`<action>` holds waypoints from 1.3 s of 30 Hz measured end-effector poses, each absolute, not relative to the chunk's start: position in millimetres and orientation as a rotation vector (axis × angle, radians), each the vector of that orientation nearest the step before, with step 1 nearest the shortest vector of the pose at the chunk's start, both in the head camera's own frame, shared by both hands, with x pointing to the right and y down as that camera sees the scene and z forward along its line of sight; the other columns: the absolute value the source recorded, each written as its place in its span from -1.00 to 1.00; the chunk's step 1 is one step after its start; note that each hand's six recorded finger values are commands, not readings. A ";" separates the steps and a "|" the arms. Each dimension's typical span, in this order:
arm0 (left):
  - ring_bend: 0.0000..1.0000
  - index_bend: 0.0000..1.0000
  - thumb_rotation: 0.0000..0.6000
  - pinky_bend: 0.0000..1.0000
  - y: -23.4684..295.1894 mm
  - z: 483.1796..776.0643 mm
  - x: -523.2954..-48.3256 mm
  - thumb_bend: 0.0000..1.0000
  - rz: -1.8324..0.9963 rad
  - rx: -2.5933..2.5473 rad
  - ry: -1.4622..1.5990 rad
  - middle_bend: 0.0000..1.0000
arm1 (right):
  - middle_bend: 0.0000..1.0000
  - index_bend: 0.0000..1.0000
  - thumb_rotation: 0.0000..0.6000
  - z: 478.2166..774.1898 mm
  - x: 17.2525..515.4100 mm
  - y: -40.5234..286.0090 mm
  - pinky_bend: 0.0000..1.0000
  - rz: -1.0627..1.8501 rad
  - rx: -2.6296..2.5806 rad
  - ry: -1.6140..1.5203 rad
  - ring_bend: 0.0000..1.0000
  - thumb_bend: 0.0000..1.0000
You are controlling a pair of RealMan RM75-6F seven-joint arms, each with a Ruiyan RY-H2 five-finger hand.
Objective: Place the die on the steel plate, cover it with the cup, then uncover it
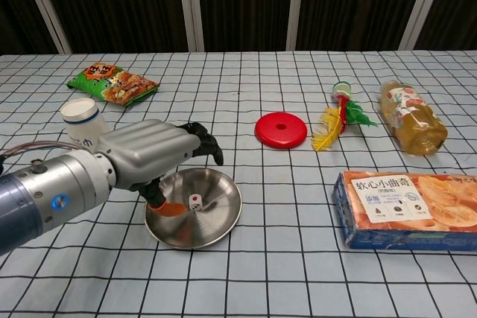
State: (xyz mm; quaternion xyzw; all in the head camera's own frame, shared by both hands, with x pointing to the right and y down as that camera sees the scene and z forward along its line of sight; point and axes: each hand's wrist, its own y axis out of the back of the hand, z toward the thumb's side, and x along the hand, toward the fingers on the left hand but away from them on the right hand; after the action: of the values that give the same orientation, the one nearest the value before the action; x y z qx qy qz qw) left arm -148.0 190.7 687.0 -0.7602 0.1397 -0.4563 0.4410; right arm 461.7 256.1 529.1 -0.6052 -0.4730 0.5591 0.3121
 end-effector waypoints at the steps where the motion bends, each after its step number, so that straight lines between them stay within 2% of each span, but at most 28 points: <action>1: -1.00 -0.95 1.00 -0.66 189.0 682.9 -149.6 -0.45 -1.130 -1.892 0.357 -1.00 | -0.72 -0.66 1.00 528.9 461.8 256.0 -1.00 1.475 -1.596 -1.249 -0.74 -0.89; 6: -1.00 -0.89 1.00 -0.67 174.0 661.4 -159.5 -0.45 -1.118 -1.944 0.483 -0.94 | -0.72 -0.66 1.00 528.7 461.8 256.3 -1.00 1.476 -1.598 -1.251 -0.74 -0.89; 13: -1.00 -0.96 1.00 -0.67 129.1 633.6 -217.2 -0.46 -1.191 -1.813 0.708 -1.00 | -0.72 -0.66 1.00 528.3 456.7 256.9 -1.00 1.467 -1.607 -1.239 -0.74 -0.89; 26: -1.00 -0.96 1.00 -0.72 84.9 655.8 -279.1 -0.46 -1.516 -1.723 0.752 -1.00 | -0.72 -0.66 1.00 531.9 458.2 256.9 -1.00 1.486 -1.610 -1.233 -0.74 -0.89; 31: -1.00 -0.87 1.00 -0.72 71.0 662.4 -287.4 -0.46 -1.588 -1.694 0.743 -0.97 | -0.72 -0.66 1.00 534.3 456.3 257.0 -1.00 1.489 -1.615 -1.221 -0.74 -0.89; 39: -0.97 -0.71 1.00 -0.72 66.6 672.9 -299.4 -0.46 -1.659 -1.636 0.705 -0.79 | -0.72 -0.66 1.00 537.0 457.3 257.0 -1.00 1.501 -1.614 -1.217 -0.74 -0.89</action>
State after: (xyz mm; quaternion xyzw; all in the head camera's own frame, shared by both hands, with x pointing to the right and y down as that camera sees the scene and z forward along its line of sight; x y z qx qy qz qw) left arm -299.4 66.6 672.9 -0.6305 0.2716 -0.6394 0.3461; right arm 457.3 257.0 537.0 -0.6102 -0.4601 0.5673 0.3068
